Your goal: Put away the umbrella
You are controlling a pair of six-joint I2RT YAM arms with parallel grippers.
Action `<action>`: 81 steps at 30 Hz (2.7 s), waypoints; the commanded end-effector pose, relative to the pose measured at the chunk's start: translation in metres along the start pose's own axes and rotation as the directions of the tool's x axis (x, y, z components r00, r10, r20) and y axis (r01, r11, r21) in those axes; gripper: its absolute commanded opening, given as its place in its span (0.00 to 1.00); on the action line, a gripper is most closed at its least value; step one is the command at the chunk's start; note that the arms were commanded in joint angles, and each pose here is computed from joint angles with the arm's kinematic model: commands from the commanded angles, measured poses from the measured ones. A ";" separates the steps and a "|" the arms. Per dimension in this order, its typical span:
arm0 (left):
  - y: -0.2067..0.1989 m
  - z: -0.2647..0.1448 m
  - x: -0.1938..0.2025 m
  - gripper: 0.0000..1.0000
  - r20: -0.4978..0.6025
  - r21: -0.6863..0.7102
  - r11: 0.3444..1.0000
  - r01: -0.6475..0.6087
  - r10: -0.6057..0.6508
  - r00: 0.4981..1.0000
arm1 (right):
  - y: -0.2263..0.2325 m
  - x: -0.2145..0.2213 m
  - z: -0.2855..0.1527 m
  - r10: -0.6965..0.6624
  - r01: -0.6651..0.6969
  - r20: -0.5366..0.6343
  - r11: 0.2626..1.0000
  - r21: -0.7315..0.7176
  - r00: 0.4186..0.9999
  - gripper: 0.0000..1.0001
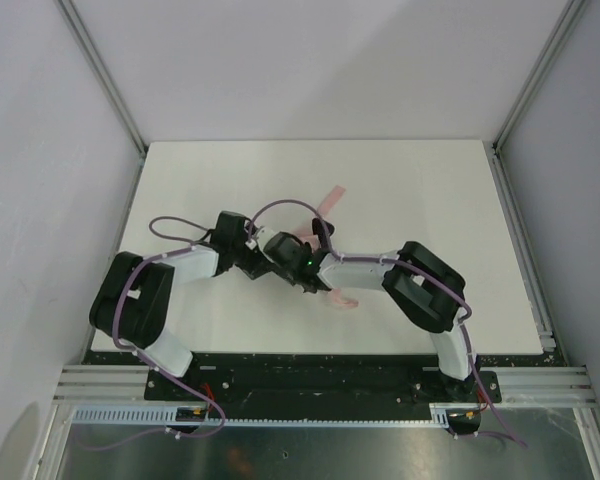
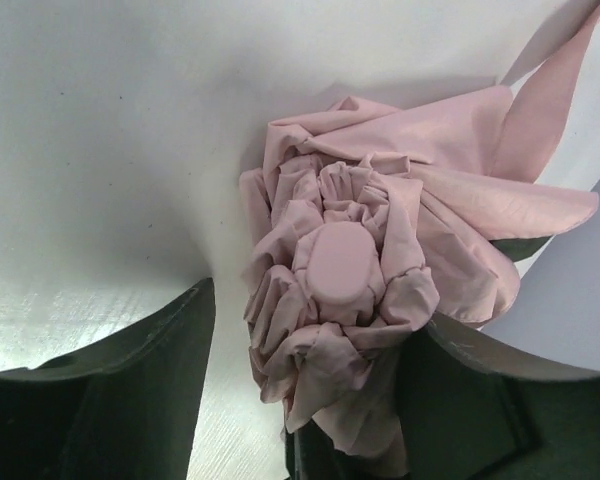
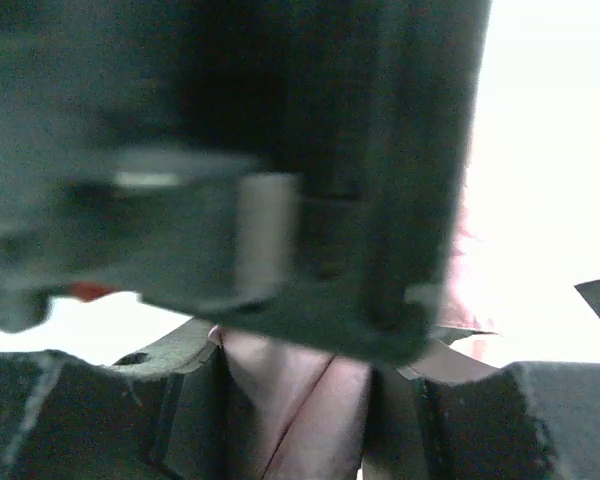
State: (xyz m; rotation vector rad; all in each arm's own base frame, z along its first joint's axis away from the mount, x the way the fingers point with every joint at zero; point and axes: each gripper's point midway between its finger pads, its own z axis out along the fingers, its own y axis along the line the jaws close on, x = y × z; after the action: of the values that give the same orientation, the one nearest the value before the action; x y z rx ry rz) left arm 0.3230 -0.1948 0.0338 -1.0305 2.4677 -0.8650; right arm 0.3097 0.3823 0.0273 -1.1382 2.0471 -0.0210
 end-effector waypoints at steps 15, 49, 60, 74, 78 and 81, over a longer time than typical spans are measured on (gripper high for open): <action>-0.011 -0.040 0.004 0.99 -0.066 0.093 0.994 -0.056 0.062 0.996 | 0.064 0.073 -0.033 0.244 -0.493 -0.457 0.655 -0.573 0.855 0.00; 0.072 0.002 0.034 0.03 -0.062 -0.186 0.982 -0.010 -0.001 0.998 | -0.012 0.000 -0.038 0.403 -0.543 -0.364 0.611 -0.576 0.840 0.59; 0.073 -0.003 0.038 0.00 -0.068 -0.179 0.984 -0.005 -0.008 0.998 | -0.042 -0.042 -0.088 0.218 -0.198 0.056 0.948 -0.247 0.974 0.92; 0.075 -0.008 0.042 0.00 -0.079 -0.206 0.978 0.037 -0.054 0.995 | -0.009 -0.026 -0.041 -0.149 0.122 0.087 0.960 0.253 0.985 0.88; 0.072 -0.009 0.044 0.00 -0.088 -0.203 0.979 0.034 -0.053 0.995 | -0.008 -0.007 -0.021 -0.163 0.148 0.035 0.952 0.268 0.986 0.65; 0.070 -0.009 0.044 0.00 -0.093 -0.198 0.980 0.027 -0.046 0.995 | -0.001 0.015 -0.010 -0.145 0.146 -0.023 0.968 0.202 0.989 0.40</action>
State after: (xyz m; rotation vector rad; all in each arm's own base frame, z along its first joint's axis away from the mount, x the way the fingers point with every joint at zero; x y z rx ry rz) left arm 0.2982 -0.2092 0.0377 -1.0810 2.4731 -1.0037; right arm 0.2845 0.3883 0.0457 -1.1533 1.8763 -0.1950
